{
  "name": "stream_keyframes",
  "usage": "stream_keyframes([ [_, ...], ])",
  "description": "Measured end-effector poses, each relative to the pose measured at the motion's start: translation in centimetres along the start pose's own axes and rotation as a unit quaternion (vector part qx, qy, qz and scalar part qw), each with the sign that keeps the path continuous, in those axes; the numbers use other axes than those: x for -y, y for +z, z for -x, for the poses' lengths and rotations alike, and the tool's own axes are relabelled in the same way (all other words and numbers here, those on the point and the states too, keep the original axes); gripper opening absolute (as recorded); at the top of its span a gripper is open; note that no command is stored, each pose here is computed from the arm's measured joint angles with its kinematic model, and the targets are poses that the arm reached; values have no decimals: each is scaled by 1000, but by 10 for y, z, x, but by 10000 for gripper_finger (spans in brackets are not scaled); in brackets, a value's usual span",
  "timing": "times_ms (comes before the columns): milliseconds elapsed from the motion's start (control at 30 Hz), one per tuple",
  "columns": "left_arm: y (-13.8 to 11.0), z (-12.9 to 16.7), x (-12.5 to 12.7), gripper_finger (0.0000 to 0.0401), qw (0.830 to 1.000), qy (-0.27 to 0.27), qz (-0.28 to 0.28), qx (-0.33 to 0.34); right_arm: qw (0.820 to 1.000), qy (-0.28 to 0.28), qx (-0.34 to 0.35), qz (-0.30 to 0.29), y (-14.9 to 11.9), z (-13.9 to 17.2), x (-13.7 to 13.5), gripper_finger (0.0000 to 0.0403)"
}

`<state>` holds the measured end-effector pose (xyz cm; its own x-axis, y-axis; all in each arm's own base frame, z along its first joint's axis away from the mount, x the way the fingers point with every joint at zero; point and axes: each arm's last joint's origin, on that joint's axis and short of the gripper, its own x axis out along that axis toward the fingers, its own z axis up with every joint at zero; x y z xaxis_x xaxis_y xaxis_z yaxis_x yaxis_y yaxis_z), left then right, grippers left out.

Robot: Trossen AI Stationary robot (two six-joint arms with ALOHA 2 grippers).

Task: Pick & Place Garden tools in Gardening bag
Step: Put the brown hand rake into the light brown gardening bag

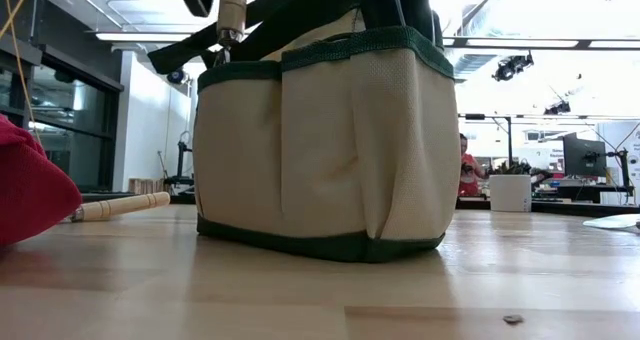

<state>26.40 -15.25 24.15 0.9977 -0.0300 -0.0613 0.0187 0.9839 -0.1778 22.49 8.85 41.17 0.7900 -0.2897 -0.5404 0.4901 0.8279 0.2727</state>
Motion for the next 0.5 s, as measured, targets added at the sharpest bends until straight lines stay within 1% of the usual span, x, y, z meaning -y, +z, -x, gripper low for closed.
stream_keyframes([
  [100,-2,3,0,148,1000,-12,0,-28,1000,0,0,1,0,0,0,235],
  [200,-3,5,0,148,999,-24,6,-42,1000,0,-1,2,0,0,0,235],
  [300,-8,5,-1,148,998,-20,-2,-65,1000,-1,-1,2,0,0,0,235],
  [500,-10,5,-2,147,997,-15,1,-76,1000,-2,-2,3,0,0,0,235],
])
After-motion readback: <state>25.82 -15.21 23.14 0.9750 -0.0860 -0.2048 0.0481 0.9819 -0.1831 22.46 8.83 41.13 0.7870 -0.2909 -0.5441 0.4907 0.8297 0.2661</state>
